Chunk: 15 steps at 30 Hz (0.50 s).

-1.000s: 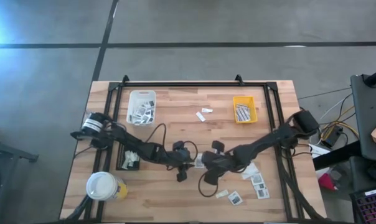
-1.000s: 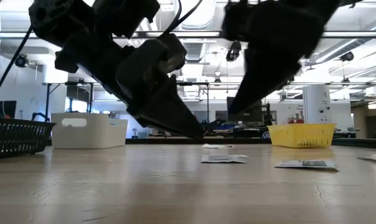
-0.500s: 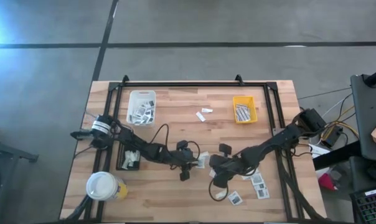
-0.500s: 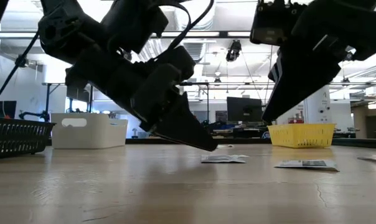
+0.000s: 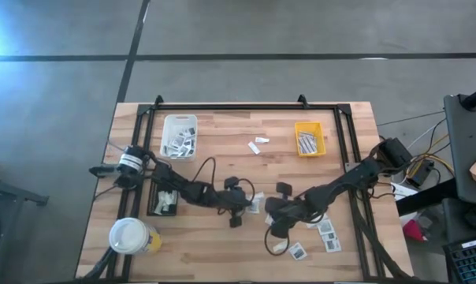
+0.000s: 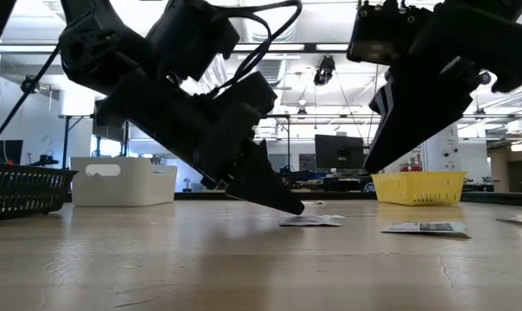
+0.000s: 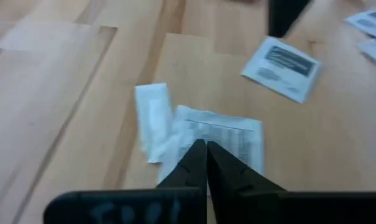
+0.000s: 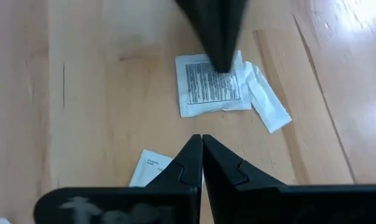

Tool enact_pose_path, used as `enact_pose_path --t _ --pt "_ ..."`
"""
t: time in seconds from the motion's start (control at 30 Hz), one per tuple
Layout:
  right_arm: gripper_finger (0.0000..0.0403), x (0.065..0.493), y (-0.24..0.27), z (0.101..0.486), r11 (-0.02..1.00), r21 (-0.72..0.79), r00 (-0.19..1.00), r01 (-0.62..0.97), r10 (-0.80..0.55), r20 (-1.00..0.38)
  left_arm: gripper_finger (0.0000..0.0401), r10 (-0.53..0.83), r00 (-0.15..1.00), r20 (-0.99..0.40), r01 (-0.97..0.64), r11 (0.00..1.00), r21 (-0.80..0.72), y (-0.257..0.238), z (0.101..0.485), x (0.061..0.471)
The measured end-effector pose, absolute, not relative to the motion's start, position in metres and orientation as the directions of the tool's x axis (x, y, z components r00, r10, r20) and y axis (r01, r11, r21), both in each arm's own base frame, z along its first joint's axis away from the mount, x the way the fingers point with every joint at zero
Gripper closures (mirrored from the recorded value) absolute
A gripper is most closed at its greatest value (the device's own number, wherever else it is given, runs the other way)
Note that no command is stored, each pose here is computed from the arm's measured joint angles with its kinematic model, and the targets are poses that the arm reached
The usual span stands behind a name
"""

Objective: Pick & Place First Aid Supplies
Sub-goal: Put the gray towelette pack into the white bin

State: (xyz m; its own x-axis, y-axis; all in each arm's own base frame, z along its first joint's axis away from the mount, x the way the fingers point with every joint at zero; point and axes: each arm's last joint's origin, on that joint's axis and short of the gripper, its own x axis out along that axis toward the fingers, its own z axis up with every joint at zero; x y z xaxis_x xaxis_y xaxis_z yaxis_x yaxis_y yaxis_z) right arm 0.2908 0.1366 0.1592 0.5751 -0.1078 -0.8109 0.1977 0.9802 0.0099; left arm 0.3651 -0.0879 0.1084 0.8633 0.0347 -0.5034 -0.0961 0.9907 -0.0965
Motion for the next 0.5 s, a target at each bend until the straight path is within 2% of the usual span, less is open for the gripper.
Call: enact_pose_path --t 0.23,0.5 --pt "0.0394 0.2932 0.1380 0.1579 0.988 -0.144 0.602 -0.047 -0.087 -0.794 0.0399 0.053 0.851 -0.523 -0.139 0.982 -0.126 -0.0844 0.1056 0.3636" --pt "0.0394 0.2938 0.1405 0.1586 0.905 -0.294 0.608 -0.308 -0.051 -0.793 0.0400 0.062 0.822 -0.566 -0.243 0.937 -0.250 -0.0829 0.1025 0.3613"
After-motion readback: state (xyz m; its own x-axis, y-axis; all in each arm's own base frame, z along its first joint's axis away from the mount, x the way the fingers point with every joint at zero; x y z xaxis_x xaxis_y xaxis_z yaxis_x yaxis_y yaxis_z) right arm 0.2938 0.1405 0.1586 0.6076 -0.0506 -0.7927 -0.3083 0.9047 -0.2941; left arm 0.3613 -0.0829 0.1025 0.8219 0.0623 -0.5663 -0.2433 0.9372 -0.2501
